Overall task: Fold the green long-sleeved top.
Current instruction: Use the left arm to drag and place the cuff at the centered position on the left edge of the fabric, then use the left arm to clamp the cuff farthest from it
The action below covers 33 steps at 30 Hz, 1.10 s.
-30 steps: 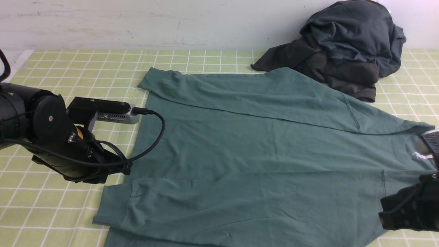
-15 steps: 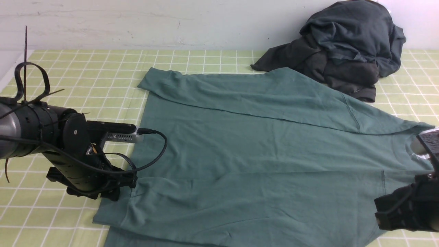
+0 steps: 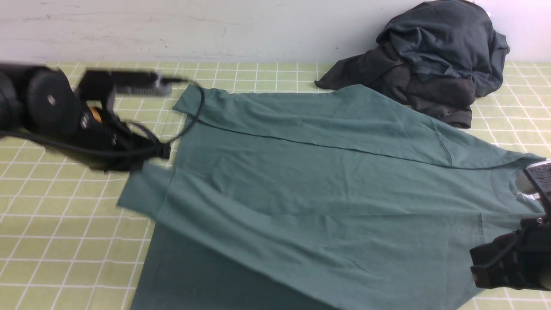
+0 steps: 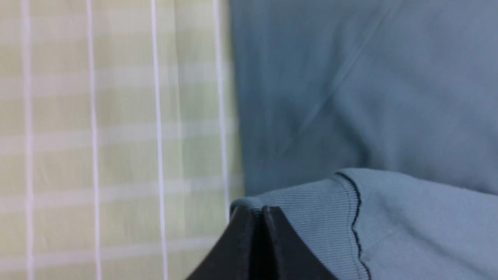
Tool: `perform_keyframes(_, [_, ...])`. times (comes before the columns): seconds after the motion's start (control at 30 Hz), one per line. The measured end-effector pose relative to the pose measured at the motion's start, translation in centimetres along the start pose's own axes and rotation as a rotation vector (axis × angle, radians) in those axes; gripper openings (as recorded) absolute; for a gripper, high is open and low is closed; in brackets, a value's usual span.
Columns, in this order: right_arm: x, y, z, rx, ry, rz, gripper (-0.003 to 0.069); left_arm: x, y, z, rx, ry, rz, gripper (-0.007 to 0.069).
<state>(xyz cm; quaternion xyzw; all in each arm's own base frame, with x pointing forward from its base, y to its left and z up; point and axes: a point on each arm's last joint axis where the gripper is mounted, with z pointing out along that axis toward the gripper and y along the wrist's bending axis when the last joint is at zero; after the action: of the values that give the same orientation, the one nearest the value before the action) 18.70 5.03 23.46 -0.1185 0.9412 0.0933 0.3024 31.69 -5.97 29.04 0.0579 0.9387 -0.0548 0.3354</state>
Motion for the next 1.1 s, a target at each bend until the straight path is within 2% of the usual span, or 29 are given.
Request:
perform_keyframes(0.1, [0.0,0.0,0.0,0.0,0.0,0.0,-0.0013,-2.0,-0.5,-2.4,0.018,-0.1,0.038,-0.0003])
perform_keyframes(0.23, [0.0,0.0,0.0,0.0,0.0,0.0,-0.0013,-3.0,-0.6,-2.8,0.017,-0.14,0.075,-0.0003])
perform_keyframes(0.47, [0.0,0.1,0.0,-0.015,-0.003,0.024,-0.0013,-2.9,2.0,6.3,-0.047,-0.088,0.079,-0.0003])
perform_keyframes(0.5, [-0.1,0.2,0.0,-0.024,-0.006,0.041,-0.0013,-2.8,2.7,9.1,-0.057,-0.058,0.073,0.0006])
perform_keyframes(0.57, [-0.1,0.3,0.0,-0.028,-0.01,0.049,-0.0013,-3.1,3.1,10.8,-0.063,-0.03,0.07,0.0027])
perform_keyframes(0.67, [-0.1,0.3,0.0,-0.031,-0.013,0.056,-0.0013,-3.5,3.5,13.0,-0.063,0.043,0.065,0.0104])
perform_keyframes(0.73, [-0.2,0.3,0.0,-0.033,-0.014,0.059,-0.0013,-4.7,3.8,13.8,-0.062,0.101,0.06,0.022])
perform_keyframes(0.87, [-0.2,0.3,0.0,-0.032,-0.017,0.059,-0.0013,-7.3,4.5,13.9,-0.068,0.095,0.046,0.0386])
perform_keyframes(1.0, [-0.2,0.3,0.0,-0.032,-0.018,0.059,-0.0013,-10.1,5.8,14.4,-0.065,0.018,-0.002,0.047])
perform_keyframes(1.1, [-0.2,0.3,0.1,-0.031,-0.02,0.06,-0.0013,-11.2,6.2,16.1,-0.054,-0.022,-0.025,0.0481])
